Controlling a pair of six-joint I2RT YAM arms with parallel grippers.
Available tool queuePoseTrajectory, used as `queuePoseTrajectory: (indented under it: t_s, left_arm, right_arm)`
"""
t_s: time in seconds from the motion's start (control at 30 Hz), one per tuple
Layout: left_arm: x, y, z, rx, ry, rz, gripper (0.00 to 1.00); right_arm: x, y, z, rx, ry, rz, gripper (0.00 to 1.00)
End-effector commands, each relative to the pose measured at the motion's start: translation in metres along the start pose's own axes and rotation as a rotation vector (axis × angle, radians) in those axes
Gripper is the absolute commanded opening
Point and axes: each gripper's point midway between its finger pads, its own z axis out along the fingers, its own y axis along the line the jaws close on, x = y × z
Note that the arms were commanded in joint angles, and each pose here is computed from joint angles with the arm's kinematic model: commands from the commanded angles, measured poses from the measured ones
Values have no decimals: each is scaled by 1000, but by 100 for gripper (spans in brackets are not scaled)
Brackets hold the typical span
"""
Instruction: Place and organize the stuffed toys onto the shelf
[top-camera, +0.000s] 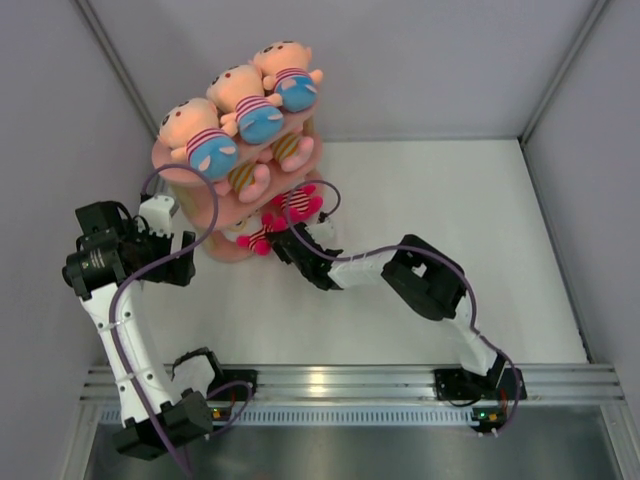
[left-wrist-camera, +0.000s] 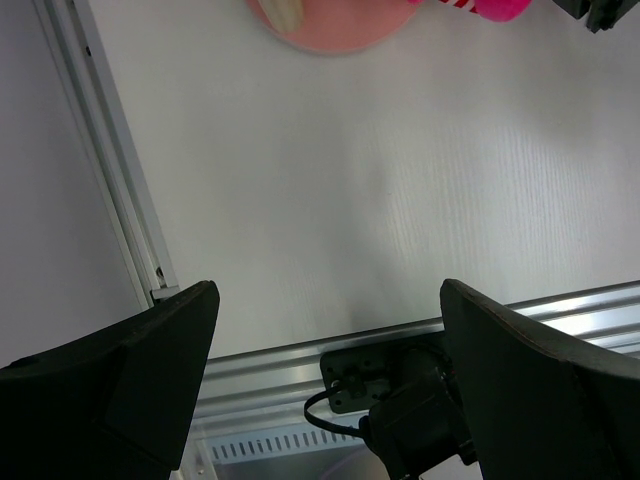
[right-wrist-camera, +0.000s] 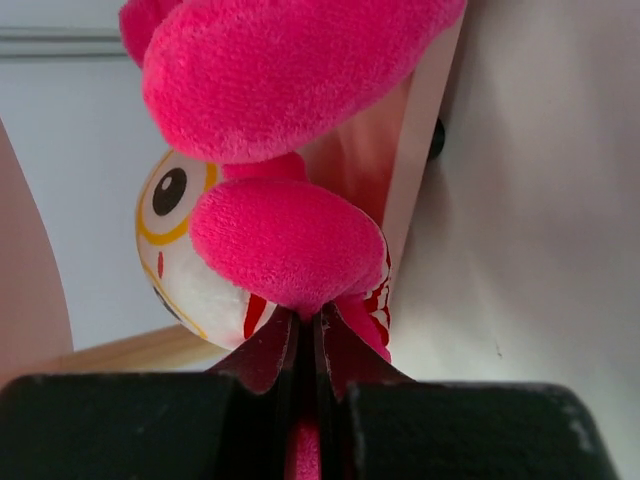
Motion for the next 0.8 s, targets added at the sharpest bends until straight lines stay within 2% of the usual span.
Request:
queuePoseTrajectory:
  t_s: [0.0,0.23,0.47,0.5,0.57,0.6,0.77]
  left_arm:
    - [-1,-1,1,10,-4,6,99]
    - [-1,-1,1,11,-2,0,99]
    - [-3,0,0,6,-7,-2,98]
    - [-3,0,0,5,-8,-1,99]
    - [-3,0,-1,3,-8,-1,99]
    - [-3,0,-1,0,-8,-2,99]
    - [-2,-1,-1,5,-8,2,99]
  right_arm:
    - [-10,21,13,-29,-66,64,0]
    - [-28,11,26,42,-115,55,0]
    - [-32,17,39,51,-105,35,2]
    - [-28,17,39,50,-90,29,11]
    - [-23,15,36,37,-69,52,23]
    - [-19,16,34,28,-56,66,33]
    - [-18,24,24,-2,-24,37,51]
